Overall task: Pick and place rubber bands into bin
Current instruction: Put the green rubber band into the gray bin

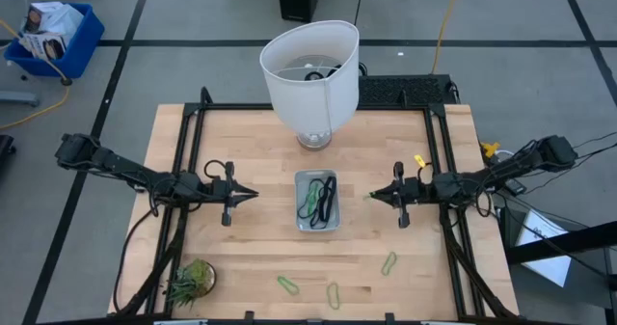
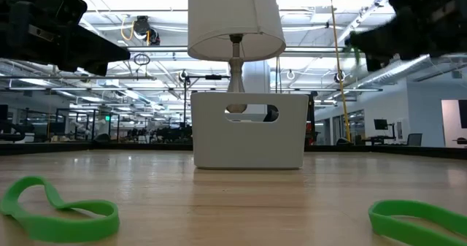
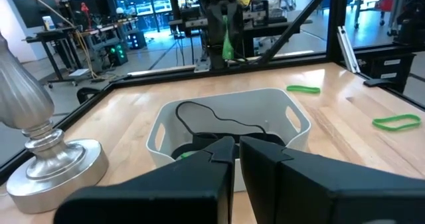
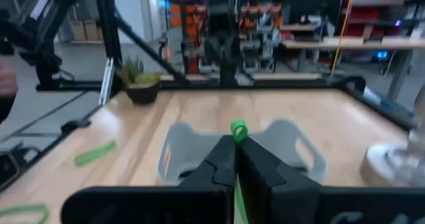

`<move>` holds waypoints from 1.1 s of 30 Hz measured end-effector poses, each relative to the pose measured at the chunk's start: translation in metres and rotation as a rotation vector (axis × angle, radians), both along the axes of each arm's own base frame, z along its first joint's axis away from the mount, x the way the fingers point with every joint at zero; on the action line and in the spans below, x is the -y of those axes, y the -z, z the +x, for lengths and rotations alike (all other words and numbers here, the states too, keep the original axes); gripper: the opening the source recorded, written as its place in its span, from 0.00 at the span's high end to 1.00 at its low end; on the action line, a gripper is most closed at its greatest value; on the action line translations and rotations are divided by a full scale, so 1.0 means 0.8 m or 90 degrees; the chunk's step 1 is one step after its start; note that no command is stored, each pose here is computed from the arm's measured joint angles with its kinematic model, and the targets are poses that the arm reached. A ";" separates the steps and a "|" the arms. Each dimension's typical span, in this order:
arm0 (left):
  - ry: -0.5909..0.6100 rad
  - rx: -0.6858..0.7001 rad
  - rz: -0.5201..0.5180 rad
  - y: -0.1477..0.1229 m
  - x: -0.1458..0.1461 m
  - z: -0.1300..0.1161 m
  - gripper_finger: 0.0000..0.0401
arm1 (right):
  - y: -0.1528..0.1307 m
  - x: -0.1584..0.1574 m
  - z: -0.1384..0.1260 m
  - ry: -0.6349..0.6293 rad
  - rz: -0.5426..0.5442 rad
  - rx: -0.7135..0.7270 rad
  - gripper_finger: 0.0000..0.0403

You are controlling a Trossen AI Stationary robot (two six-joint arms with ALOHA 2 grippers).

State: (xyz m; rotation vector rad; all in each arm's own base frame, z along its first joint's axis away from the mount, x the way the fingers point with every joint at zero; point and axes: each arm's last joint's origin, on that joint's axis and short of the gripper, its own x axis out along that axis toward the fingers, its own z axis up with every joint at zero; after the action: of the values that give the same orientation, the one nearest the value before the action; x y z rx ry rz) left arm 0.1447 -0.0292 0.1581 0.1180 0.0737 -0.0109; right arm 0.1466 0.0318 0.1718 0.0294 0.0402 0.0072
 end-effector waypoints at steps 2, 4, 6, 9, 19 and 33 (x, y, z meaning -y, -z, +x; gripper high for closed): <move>-0.001 0.001 0.000 0.000 0.000 0.000 0.92 | -0.009 -0.001 0.008 0.002 -0.015 -0.002 1.00; -0.002 0.001 0.000 0.000 -0.001 0.000 0.92 | -0.021 -0.003 0.019 -0.005 -0.032 -0.006 1.00; -0.002 0.001 0.000 0.000 -0.001 0.000 0.92 | -0.030 -0.004 0.032 -0.004 -0.044 -0.019 1.00; -0.002 0.003 0.000 -0.001 -0.001 0.000 0.92 | -0.042 -0.007 0.056 -0.013 -0.062 -0.051 1.00; -0.002 0.002 -0.001 0.000 -0.001 0.000 0.92 | -0.061 -0.010 0.155 -0.055 -0.096 -0.157 1.00; -0.002 -0.004 0.001 0.001 -0.001 0.000 0.92 | -0.015 0.007 0.206 -0.060 -0.054 -0.286 1.00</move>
State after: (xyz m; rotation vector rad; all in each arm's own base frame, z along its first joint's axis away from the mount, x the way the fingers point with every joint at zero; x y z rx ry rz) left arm 0.1448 -0.0286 0.1575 0.1188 0.0799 -0.0074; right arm 0.3114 0.0264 0.1839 -0.0563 0.4904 0.0934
